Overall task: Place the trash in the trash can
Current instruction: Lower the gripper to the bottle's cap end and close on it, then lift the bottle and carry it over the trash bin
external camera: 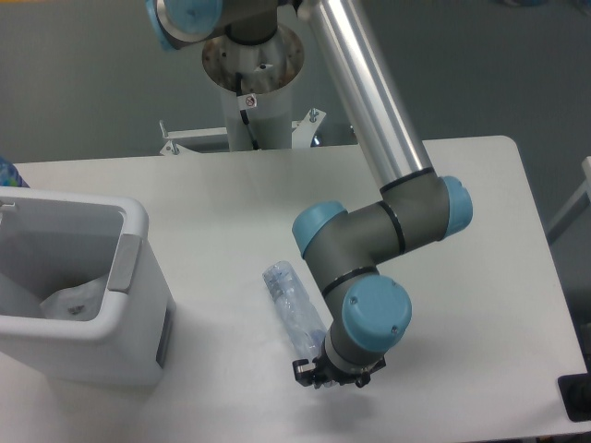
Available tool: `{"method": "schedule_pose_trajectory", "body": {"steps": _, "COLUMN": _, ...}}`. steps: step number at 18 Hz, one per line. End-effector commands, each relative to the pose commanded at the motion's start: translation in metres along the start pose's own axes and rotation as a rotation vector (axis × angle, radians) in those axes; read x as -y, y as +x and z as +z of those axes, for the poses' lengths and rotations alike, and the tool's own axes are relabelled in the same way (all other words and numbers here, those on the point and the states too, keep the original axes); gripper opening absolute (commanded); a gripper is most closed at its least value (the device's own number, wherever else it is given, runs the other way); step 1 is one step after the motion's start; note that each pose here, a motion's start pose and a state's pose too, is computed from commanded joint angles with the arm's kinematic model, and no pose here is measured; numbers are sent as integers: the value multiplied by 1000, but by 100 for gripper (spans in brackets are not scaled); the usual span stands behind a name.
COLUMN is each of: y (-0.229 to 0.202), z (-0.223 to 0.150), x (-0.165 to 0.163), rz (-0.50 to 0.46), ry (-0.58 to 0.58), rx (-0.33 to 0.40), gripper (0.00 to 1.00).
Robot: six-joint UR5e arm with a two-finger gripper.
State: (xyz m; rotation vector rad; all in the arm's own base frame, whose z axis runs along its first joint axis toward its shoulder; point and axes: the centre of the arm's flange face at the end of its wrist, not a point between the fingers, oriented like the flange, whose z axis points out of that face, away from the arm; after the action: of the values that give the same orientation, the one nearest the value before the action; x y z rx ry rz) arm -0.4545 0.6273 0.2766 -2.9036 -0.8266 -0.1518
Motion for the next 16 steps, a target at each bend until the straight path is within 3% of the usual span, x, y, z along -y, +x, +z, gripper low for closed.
{"method": "schedule_pose_trajectory", "body": {"steps": 4, "y": -5, "z": -35, "x": -1, "rz": 0, "ry": 63, "rx": -13, "gripper": 21}}
{"method": "schedule_pose_trajectory", "body": {"steps": 8, "y": -8, "z": -92, "x": 1, "rz": 28, "ry": 230, "rx": -50, "gripper": 21}}
{"method": "schedule_pose_trajectory", "body": {"steps": 16, "y": 20, "z": -232, "x": -14, "rz": 116, "ry": 568, "rx": -240, "gripper": 21}}
